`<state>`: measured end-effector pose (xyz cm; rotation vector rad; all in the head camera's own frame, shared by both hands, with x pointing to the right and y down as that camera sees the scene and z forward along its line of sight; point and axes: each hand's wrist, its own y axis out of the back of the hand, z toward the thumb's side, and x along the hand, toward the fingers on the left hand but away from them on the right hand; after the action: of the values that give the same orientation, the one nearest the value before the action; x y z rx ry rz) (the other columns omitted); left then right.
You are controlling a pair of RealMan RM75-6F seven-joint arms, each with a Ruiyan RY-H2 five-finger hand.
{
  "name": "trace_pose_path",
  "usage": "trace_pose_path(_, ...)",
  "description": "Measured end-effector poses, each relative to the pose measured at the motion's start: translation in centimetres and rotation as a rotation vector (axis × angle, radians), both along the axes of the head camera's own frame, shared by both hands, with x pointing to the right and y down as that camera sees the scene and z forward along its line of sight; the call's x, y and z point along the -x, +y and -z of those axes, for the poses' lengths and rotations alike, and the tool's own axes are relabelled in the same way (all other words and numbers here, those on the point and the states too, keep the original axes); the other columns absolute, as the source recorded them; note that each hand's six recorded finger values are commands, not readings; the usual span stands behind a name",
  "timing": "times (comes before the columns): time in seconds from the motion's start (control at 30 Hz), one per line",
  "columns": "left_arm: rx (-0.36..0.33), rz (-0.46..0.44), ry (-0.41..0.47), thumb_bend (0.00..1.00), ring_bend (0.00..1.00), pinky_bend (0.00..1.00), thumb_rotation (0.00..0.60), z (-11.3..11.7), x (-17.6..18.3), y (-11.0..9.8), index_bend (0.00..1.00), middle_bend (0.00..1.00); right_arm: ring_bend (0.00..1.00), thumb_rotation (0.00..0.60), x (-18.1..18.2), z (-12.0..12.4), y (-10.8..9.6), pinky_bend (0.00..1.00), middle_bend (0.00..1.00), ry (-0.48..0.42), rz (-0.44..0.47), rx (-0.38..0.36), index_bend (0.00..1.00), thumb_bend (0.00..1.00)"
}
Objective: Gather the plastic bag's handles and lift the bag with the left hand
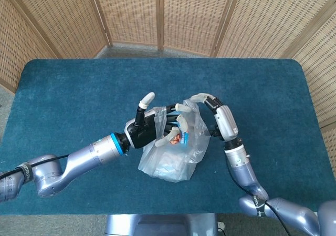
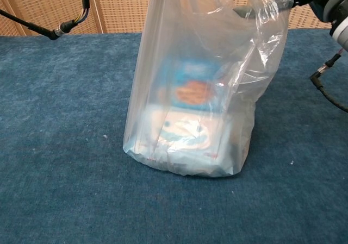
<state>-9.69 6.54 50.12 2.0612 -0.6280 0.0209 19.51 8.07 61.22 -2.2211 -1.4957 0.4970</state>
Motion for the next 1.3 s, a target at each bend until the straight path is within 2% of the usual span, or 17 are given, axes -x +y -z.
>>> trace_pose_path(0.4,0.001,0.002,-0.005,0.17,0.67,0.85,0.0,-0.2,0.3,0.1,0.28,0.5,0.23,0.6,0.4,0.9,-0.1,0.19,0.28,-0.205,-0.076,0.131,0.28,0.07)
trace_pose_path(0.57,0.034,0.014,0.003,0.18,0.67,0.85,0.0,-0.5,0.3,0.0,0.28,0.5,0.22,0.6,0.8,1.4,-0.1,0.18,0.28,-0.297,-0.097,0.188,0.28,0.06)
trace_pose_path(0.67,0.015,0.013,-0.007,0.18,0.67,0.85,0.0,0.0,0.6,-0.2,0.28,0.5,0.22,0.6,0.8,1.7,-0.1,0.18,0.28,-0.332,-0.112,0.209,0.27,0.06)
trace_pose_path(1.03,-0.001,0.042,-0.012,0.17,0.67,0.82,0.0,-0.1,2.1,-0.3,0.28,0.5,0.22,0.6,-0.6,3.0,-1.3,0.18,0.28,-0.388,-0.167,0.221,0.27,0.06)
trace_pose_path(1.3,-0.012,0.046,-0.021,0.18,0.67,0.77,0.0,-0.1,3.2,-0.2,0.28,0.5,0.22,0.6,-2.1,4.0,-2.2,0.18,0.28,-0.381,-0.194,0.211,0.27,0.06)
